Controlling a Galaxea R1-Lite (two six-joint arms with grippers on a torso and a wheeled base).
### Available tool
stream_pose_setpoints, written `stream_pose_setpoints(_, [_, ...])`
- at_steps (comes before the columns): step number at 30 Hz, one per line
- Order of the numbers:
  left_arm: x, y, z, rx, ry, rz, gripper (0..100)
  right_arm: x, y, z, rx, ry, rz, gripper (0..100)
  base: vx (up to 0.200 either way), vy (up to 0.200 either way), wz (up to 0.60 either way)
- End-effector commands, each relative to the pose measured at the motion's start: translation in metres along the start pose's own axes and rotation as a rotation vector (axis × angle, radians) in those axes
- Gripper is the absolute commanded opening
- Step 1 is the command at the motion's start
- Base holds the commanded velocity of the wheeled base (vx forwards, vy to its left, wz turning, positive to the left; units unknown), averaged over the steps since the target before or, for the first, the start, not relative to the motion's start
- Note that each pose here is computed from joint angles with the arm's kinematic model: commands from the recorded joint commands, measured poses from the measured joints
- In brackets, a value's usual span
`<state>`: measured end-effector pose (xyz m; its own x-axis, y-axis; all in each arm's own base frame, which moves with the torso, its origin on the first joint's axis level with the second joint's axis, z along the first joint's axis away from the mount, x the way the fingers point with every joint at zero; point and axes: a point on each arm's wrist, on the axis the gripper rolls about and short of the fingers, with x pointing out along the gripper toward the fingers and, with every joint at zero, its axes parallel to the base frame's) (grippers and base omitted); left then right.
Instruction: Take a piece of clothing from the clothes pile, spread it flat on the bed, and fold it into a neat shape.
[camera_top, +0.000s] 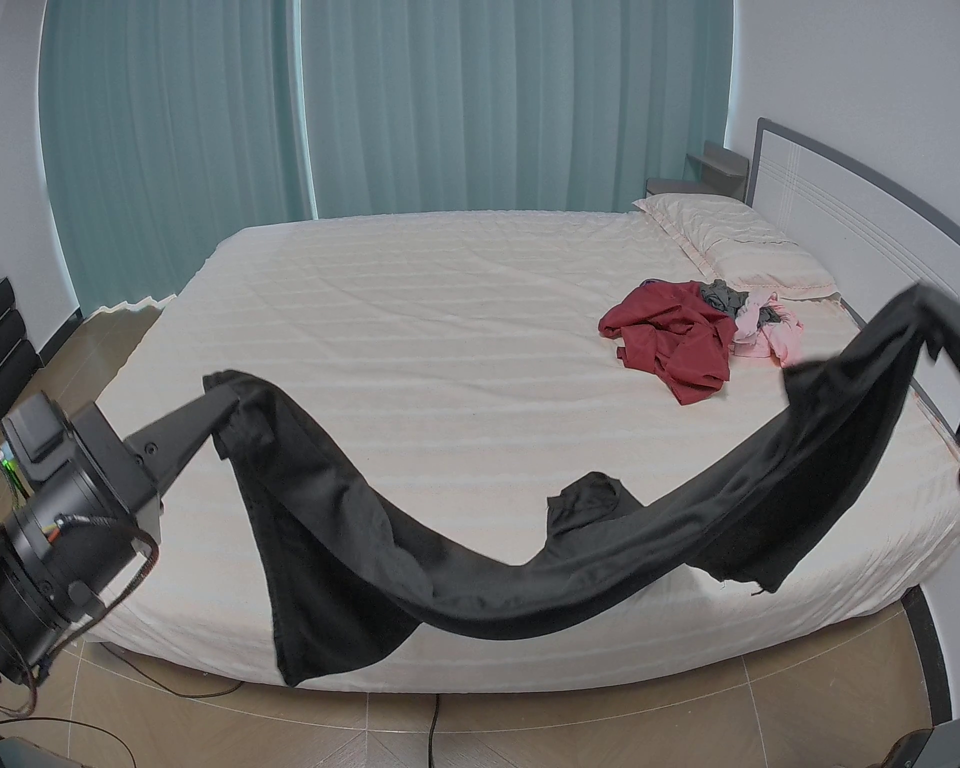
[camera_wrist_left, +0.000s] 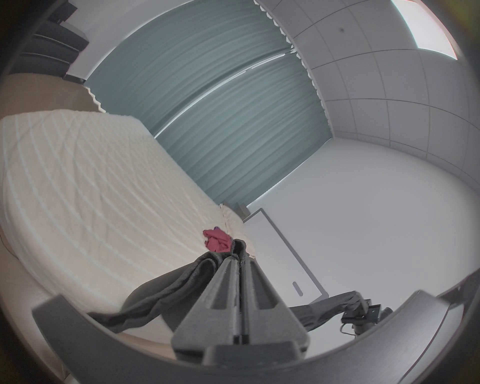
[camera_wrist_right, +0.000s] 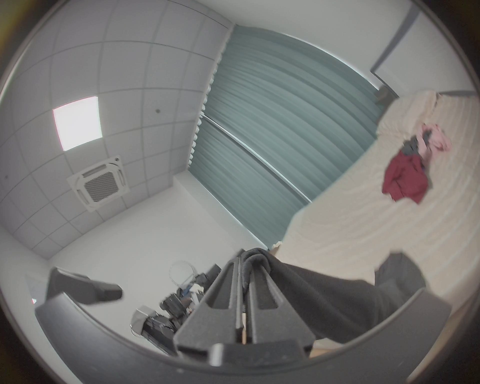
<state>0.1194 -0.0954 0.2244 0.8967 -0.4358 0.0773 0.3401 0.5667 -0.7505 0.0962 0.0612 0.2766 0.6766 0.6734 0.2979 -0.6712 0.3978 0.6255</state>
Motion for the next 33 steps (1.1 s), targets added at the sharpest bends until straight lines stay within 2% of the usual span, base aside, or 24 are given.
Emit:
stream_pose_setpoints(1, [-0.006, -0.041, 0.041, 0.002, -0.132, -0.063, 0, 0.013, 0.045, 0.061, -0.074, -0.148, 0.054, 0, 0.000, 0.000, 0.00])
stream_pose_setpoints(3, [0.008, -0.037, 0.040, 0.021, -0.117, -0.008, 0, 0.043, 0.029, 0.066, -0.066, -0.137, -0.002, 0, 0.000, 0.000, 0.00])
stream_pose_setpoints(4, [0.008, -0.037, 0.040, 0.021, -0.117, -0.008, 0, 0.043, 0.029, 0.066, -0.066, -0.137, -0.002, 0, 0.000, 0.000, 0.00])
stream_pose_setpoints(5, [0.026, -0.028, 0.038, 0.033, -0.117, 0.055, 0, 0.068, 0.008, 0.063, -0.050, -0.101, -0.061, 0, 0.000, 0.000, 0.00])
stream_pose_setpoints(8, [0.059, -0.008, 0.030, 0.041, -0.094, 0.165, 0, 0.109, -0.033, 0.052, -0.024, -0.049, -0.140, 0, 0.000, 0.000, 0.00])
stream_pose_setpoints(9, [0.067, -0.002, 0.030, 0.032, -0.094, 0.192, 0, 0.119, -0.046, 0.050, -0.021, -0.045, -0.162, 0, 0.000, 0.000, 0.00])
stream_pose_setpoints(10, [0.067, -0.002, 0.030, 0.032, -0.094, 0.192, 0, 0.119, -0.046, 0.050, -0.021, -0.045, -0.162, 0, 0.000, 0.000, 0.00])
stream_pose_setpoints(11, [0.086, 0.008, 0.028, 0.002, -0.091, 0.236, 0, 0.136, -0.070, 0.042, -0.017, -0.038, -0.191, 0, 0.000, 0.000, 0.00])
stream_pose_setpoints(12, [0.088, 0.008, 0.028, -0.002, -0.092, 0.236, 0, 0.137, -0.072, 0.042, -0.017, -0.038, -0.193, 0, 0.000, 0.000, 0.00])
stream_pose_setpoints(14, [0.114, 0.024, 0.025, -0.040, -0.082, 0.291, 0, 0.159, -0.101, 0.030, -0.011, -0.045, -0.232, 0, 0.000, 0.000, 0.00])
stream_pose_setpoints(15, [0.114, 0.024, 0.025, -0.040, -0.082, 0.291, 0, 0.159, -0.101, 0.030, -0.011, -0.045, -0.232, 0, 0.000, 0.000, 0.00])
stream_pose_setpoints(16, [0.128, 0.035, 0.021, -0.045, -0.067, 0.325, 0, 0.171, -0.119, 0.022, -0.009, -0.051, -0.264, 0, 0.000, 0.000, 0.00])
stream_pose_setpoints(18, [0.140, 0.045, 0.015, -0.041, -0.045, 0.356, 0, 0.182, -0.136, 0.015, -0.008, -0.063, -0.291, 0, 0.000, 0.000, 0.00])
stream_pose_setpoints(27, [0.167, 0.073, -0.006, -0.081, -0.018, 0.410, 0, 0.205, -0.174, 0.000, -0.008, -0.075, -0.323, 0, 0.200, 0.000, 0.00])
stream_pose_setpoints(33, [0.178, 0.089, -0.006, -0.086, -0.036, 0.435, 0, 0.215, -0.182, 0.007, -0.026, -0.126, -0.324, 0, 0.200, 0.000, 0.00])
